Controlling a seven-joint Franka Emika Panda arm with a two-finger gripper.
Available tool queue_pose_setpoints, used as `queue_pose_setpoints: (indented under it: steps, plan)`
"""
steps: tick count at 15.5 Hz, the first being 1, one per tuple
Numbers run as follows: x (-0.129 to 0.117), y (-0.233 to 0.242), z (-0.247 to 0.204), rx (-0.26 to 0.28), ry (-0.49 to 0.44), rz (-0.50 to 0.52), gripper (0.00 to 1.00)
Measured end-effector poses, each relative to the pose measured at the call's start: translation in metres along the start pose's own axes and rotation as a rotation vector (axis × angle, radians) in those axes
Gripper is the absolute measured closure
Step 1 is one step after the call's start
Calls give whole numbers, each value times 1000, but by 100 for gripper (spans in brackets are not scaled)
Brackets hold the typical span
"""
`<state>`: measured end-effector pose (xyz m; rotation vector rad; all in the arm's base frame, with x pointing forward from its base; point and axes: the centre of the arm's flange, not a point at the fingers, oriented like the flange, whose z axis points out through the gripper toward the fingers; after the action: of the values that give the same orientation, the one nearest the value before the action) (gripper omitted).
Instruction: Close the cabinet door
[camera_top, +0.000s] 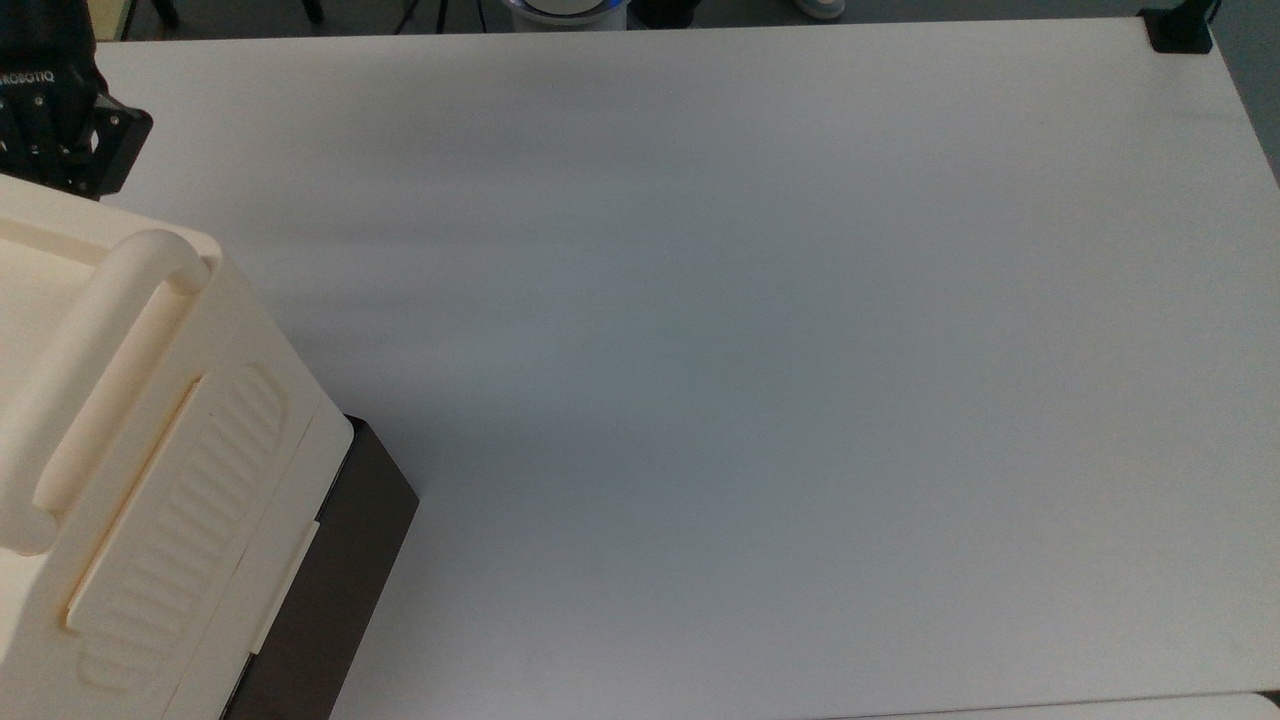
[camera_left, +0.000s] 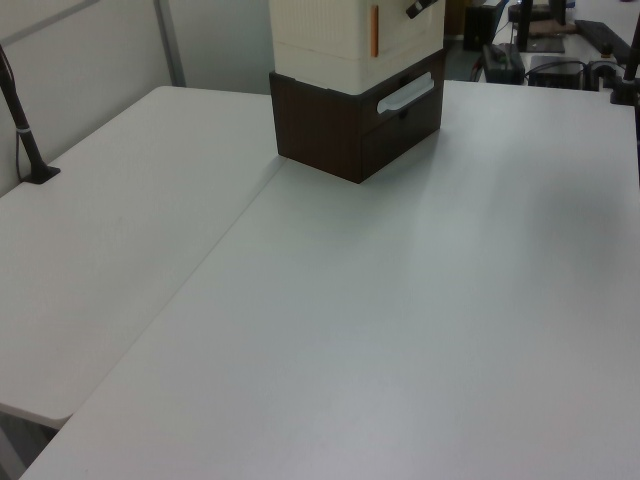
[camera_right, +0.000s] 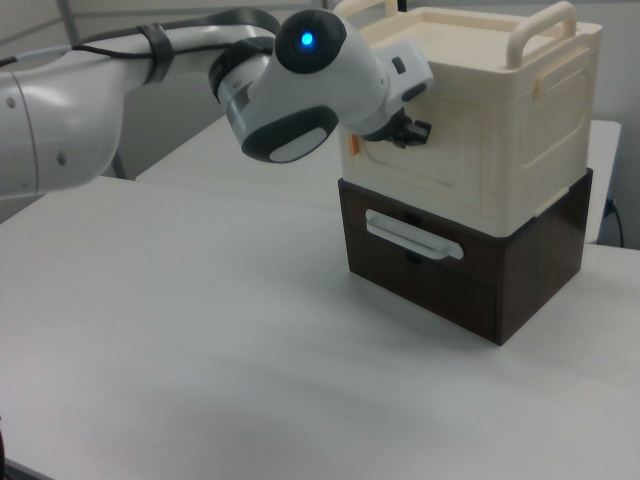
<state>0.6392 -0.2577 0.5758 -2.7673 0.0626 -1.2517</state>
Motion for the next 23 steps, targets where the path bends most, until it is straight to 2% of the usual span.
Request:
queue_pose_setpoints:
  steps: [3,5,6,10,13,14,16,18,21,23]
  plan:
    - [-1,3,4,-10,2,3,99]
    - [-1,1,3,7,-13,-1,99]
    - [-1,-2,2,32,-47,-15,99]
    - [-12,-24,-17,158,-300,-123,99]
    - [-23,-45,-48,260,-481,-163,98]
    - [-26,-51,-60,276,-536,-165,96]
    - [-32,-66,-84,270,-662,-158,78]
    - [-33,-92,-98,246,-743,-142,60]
    - [-27,-146,-102,160,-809,-157,29]
    - [-26,-185,-94,83,-841,-110,8]
